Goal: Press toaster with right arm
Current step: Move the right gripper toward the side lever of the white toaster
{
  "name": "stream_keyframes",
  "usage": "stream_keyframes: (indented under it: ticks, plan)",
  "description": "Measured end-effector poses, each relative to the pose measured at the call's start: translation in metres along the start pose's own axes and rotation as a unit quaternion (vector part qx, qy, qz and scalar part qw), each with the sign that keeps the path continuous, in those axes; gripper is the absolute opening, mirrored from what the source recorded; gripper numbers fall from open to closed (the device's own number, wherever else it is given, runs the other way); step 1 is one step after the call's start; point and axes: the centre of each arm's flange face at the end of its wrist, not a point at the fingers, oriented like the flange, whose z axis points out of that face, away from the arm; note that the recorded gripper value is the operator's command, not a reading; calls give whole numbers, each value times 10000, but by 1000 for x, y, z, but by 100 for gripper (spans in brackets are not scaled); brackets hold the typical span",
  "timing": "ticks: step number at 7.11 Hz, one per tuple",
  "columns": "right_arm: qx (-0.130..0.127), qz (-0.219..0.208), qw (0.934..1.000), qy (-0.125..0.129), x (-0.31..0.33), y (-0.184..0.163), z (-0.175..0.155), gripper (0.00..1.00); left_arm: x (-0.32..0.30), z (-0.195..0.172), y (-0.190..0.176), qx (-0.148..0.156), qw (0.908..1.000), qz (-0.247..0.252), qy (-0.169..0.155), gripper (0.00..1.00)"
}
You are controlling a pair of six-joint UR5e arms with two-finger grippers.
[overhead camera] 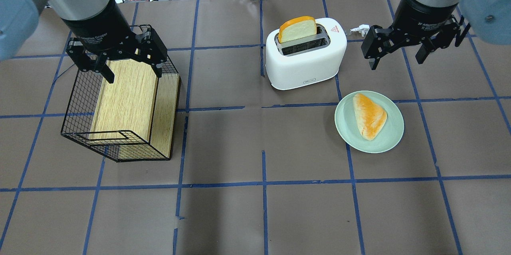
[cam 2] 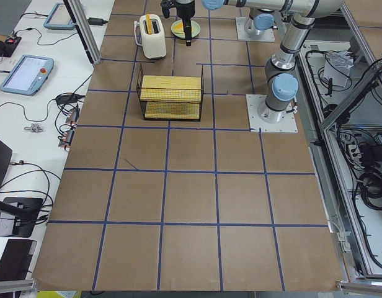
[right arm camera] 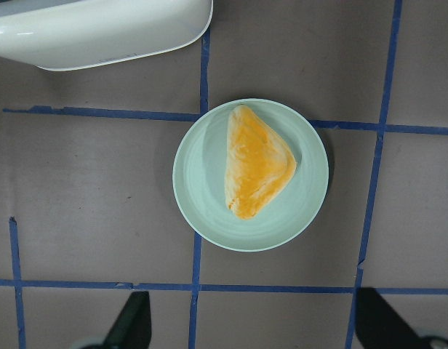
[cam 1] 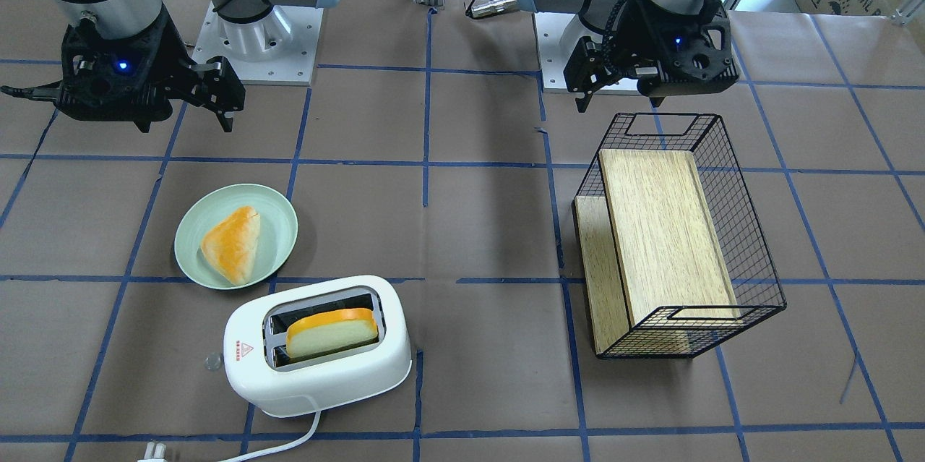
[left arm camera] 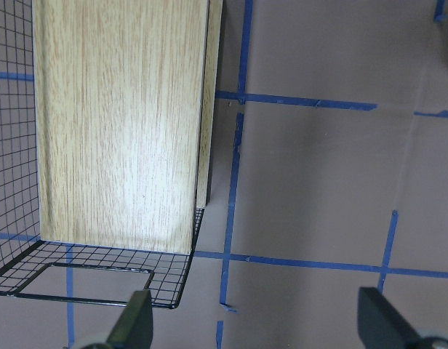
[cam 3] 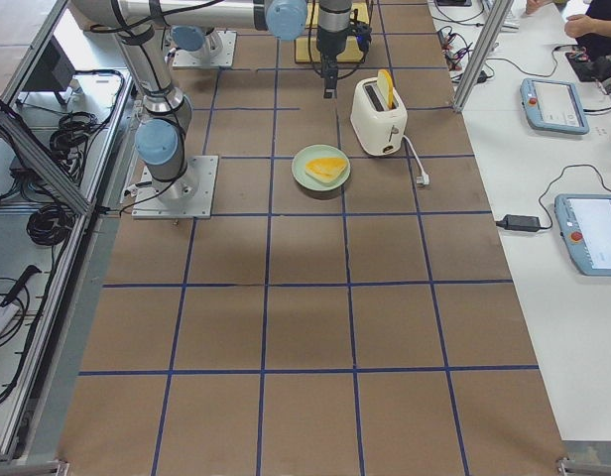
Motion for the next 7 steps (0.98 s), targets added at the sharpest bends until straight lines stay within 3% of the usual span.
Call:
stream_keyframes:
  ticks: [2,3,4,5,6,7]
  plan:
    - [-13,-1,10000,-4,0,0,2,100,0,0,0,-1,10000,0,0,100]
    - [-23,-1,10000,-8,0,0,3,90,0,0,0,-1,10000,0,0,100]
    - [-11,1,10000,-25,0,-1,4,57,0,0,0,-1,10000,0,0,100]
    - [25,-7,10000,-56,1,-8,6,9,0,0,0,-2,10000,0,0,100]
    - [70,-42,9999,-141,8,-23,8,2,0,1,0,-4,10000,0,0,100]
    - [139,-76,9992,-373,24,-42,4,2,0,0,0,-3,10000,0,0,100]
